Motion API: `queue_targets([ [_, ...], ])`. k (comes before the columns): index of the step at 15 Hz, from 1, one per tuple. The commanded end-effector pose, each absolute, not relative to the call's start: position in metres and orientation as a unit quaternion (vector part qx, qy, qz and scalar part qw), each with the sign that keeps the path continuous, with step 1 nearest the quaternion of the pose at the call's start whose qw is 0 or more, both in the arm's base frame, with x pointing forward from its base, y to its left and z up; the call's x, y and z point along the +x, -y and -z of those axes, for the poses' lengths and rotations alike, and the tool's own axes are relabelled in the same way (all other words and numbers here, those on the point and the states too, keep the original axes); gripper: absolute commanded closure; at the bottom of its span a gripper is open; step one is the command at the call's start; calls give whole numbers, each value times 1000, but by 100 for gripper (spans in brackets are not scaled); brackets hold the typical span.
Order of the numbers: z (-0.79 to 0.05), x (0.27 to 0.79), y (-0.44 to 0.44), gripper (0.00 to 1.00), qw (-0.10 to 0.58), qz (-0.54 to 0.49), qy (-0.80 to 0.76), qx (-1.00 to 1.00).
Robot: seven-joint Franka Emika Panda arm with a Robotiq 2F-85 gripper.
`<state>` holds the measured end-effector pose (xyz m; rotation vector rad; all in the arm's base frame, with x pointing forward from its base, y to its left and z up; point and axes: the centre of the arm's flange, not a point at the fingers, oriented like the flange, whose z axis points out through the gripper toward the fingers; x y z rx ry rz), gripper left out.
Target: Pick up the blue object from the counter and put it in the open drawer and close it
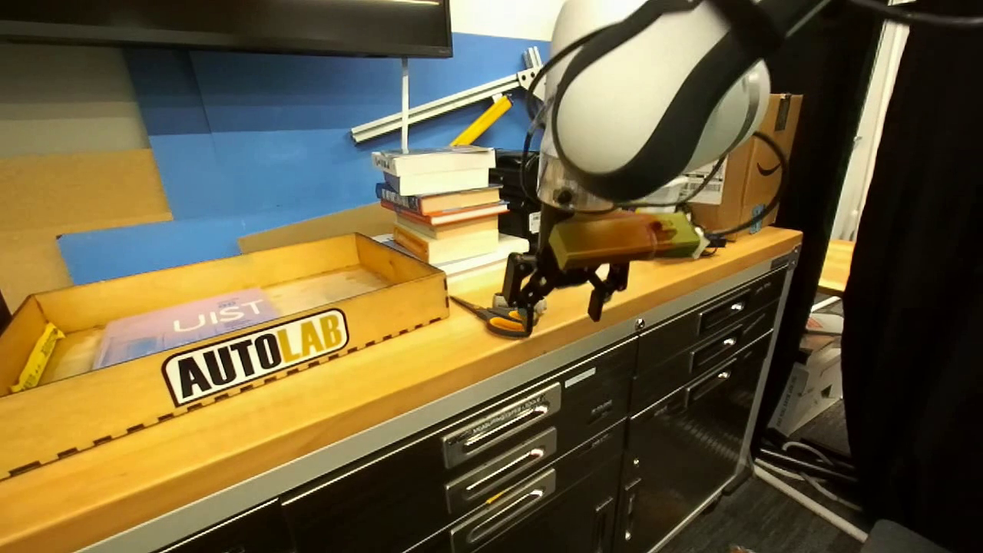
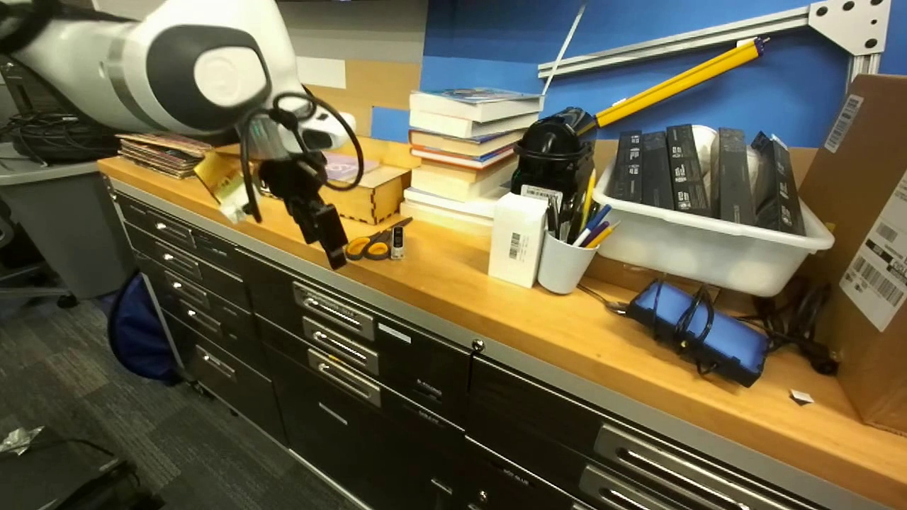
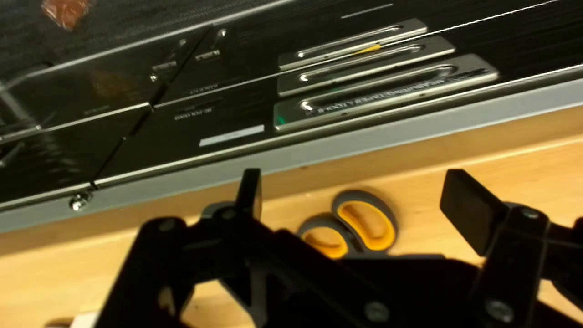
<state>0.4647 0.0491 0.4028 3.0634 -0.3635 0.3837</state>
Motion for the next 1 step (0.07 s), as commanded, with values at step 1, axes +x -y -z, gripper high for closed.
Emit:
queue_targets([
  [1, -420, 459, -55, 0, 11, -131, 100, 986],
])
